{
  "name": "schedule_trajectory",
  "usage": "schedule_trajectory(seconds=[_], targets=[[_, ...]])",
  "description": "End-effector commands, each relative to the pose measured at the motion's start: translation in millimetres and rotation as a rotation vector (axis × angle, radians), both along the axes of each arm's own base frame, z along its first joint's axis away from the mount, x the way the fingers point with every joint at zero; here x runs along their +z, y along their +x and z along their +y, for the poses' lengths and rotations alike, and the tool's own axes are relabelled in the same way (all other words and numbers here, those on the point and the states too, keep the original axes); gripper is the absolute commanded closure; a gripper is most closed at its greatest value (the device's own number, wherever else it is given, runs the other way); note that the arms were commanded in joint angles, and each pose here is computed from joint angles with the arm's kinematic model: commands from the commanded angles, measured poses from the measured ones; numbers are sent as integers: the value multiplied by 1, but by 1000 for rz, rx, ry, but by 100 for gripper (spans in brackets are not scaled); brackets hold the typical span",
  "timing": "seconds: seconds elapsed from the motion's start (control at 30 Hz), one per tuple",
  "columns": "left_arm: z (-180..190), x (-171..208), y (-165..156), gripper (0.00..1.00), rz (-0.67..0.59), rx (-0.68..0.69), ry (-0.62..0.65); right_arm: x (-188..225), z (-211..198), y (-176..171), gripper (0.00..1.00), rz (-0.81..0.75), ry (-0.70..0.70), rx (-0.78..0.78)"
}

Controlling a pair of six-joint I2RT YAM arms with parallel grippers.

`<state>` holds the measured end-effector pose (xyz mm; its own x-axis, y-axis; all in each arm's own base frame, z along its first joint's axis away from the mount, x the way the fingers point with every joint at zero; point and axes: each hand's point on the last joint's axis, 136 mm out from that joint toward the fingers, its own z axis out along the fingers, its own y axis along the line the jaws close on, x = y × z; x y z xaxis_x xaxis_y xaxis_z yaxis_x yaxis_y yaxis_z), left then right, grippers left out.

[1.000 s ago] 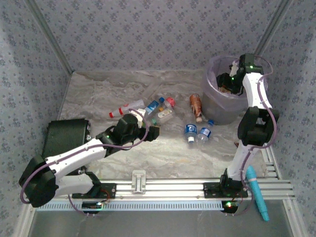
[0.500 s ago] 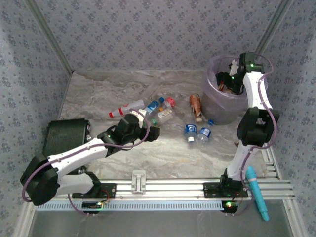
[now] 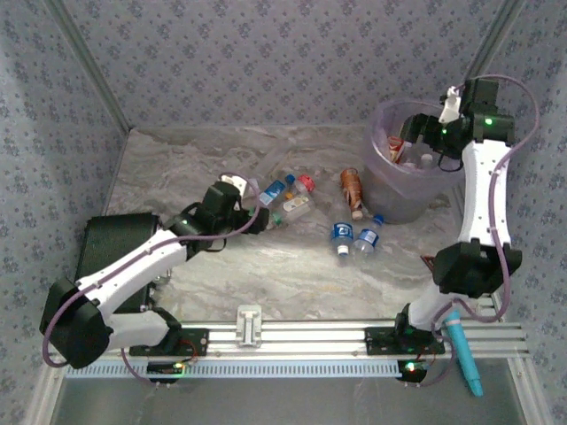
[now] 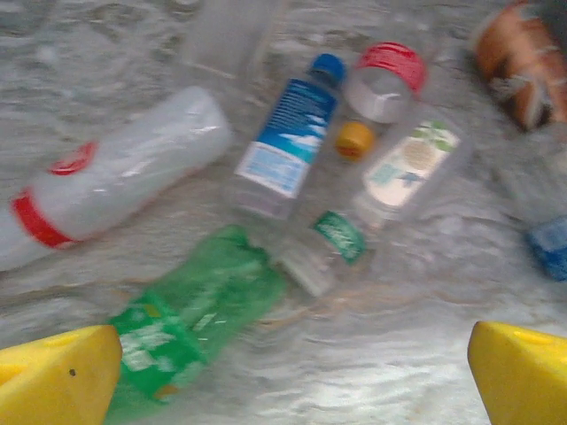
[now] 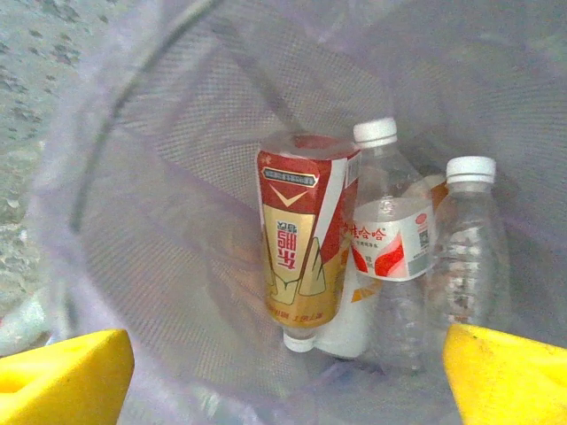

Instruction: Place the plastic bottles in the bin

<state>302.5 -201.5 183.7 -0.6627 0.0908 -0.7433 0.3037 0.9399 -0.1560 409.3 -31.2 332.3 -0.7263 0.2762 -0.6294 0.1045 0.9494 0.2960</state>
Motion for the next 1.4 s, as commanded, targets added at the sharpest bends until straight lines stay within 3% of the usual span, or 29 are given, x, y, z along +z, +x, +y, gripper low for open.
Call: schedule_trajectory(seconds=[0.0,0.33,0.5,0.63,0.83,1.1,1.37], targets=[[23,0,9,0,19,9,88,14,2,-20,8,-29,-2,-12],[76,-23,62,0,113,-28,325,35,69,-63,9,-161,173,173],[83,-41,83,1,100,-163,344,29,99,-79,10,-157,196,252],[84,-53,96,2,186,-244,282,15,122,-91,10,-124,205,314],[92,-79,114,0,292,-315,293,5,123,-103,11,-105,188,308],[81,-97,131,0,316,-389,279,-8,117,-114,11,-59,147,288],[84,-132,118,8,436,-413,301,-2,114,-121,11,-74,144,278]])
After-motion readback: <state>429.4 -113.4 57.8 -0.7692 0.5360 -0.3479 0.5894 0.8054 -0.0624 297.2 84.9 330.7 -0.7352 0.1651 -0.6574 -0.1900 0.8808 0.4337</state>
